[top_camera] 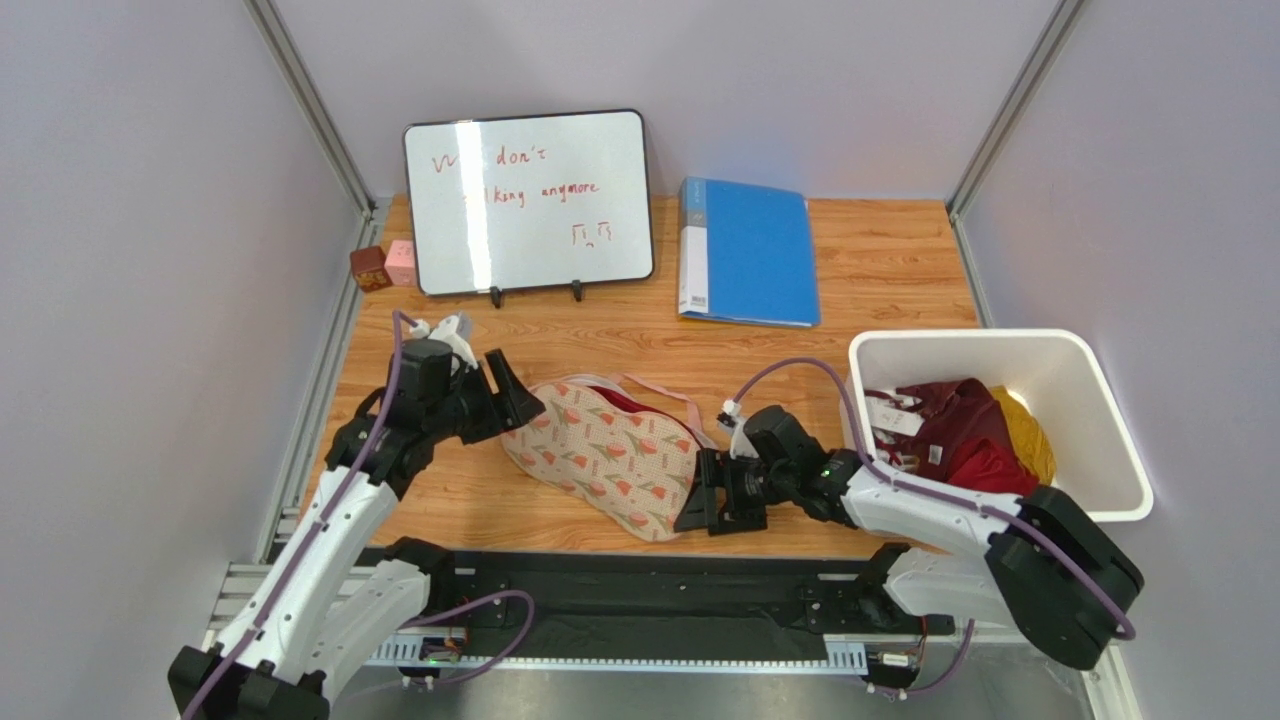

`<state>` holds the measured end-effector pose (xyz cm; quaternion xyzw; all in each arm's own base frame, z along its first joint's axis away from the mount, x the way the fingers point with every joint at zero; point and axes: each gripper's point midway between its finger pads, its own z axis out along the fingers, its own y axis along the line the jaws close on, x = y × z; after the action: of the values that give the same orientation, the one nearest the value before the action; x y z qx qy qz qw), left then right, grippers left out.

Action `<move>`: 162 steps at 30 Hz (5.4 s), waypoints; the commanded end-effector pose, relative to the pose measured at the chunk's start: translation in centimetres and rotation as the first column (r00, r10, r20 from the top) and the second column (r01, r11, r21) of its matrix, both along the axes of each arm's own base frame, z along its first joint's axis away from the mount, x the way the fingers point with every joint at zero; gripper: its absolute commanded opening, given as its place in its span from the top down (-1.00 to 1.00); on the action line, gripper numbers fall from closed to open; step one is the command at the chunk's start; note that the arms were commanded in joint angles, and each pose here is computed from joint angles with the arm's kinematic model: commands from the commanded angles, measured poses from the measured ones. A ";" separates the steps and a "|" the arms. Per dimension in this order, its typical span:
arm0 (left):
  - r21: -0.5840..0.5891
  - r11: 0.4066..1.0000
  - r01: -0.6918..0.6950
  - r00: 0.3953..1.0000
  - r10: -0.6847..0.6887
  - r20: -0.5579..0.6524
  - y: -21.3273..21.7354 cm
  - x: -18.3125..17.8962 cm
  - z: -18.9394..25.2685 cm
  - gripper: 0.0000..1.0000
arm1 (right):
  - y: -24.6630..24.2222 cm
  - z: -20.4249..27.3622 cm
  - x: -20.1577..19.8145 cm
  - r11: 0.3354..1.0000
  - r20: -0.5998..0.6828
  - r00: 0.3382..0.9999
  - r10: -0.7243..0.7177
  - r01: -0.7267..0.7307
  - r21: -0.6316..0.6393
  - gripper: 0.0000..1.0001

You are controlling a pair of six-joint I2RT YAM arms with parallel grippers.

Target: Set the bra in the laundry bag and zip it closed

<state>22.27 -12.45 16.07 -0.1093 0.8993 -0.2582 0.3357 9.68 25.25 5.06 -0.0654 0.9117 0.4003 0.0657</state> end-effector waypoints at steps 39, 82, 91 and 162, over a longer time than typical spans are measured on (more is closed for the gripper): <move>0.029 0.989 -0.145 0.984 0.147 -0.102 1.1 0.9 -4.3 -0.42 | -1.1 7.1 13.6 0.984 0.437 0.895 -0.093 0.149 -0.095 -0.60; 0.213 0.711 0.670 0.741 -0.621 -0.258 -2.1 10.0 -7.1 -0.81 | 2.2 7.1 11.7 0.999 0.331 0.943 0.020 -0.035 0.040 -0.16; 0.289 0.626 0.724 0.676 -0.727 -0.118 -3.2 12.1 -6.2 -0.80 | 2.4 6.7 11.5 0.997 0.320 0.947 0.024 -0.044 0.055 -0.17; -0.147 0.823 0.549 0.834 -0.551 0.025 -15.4 3.2 -7.5 0.32 | 7.6 3.4 14.3 0.902 0.323 0.927 -0.189 0.294 -0.317 0.21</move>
<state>25.33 -26.53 7.82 0.1125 0.8893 -0.3854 0.2189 21.82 31.09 6.95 -0.0401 0.9626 0.1841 0.1948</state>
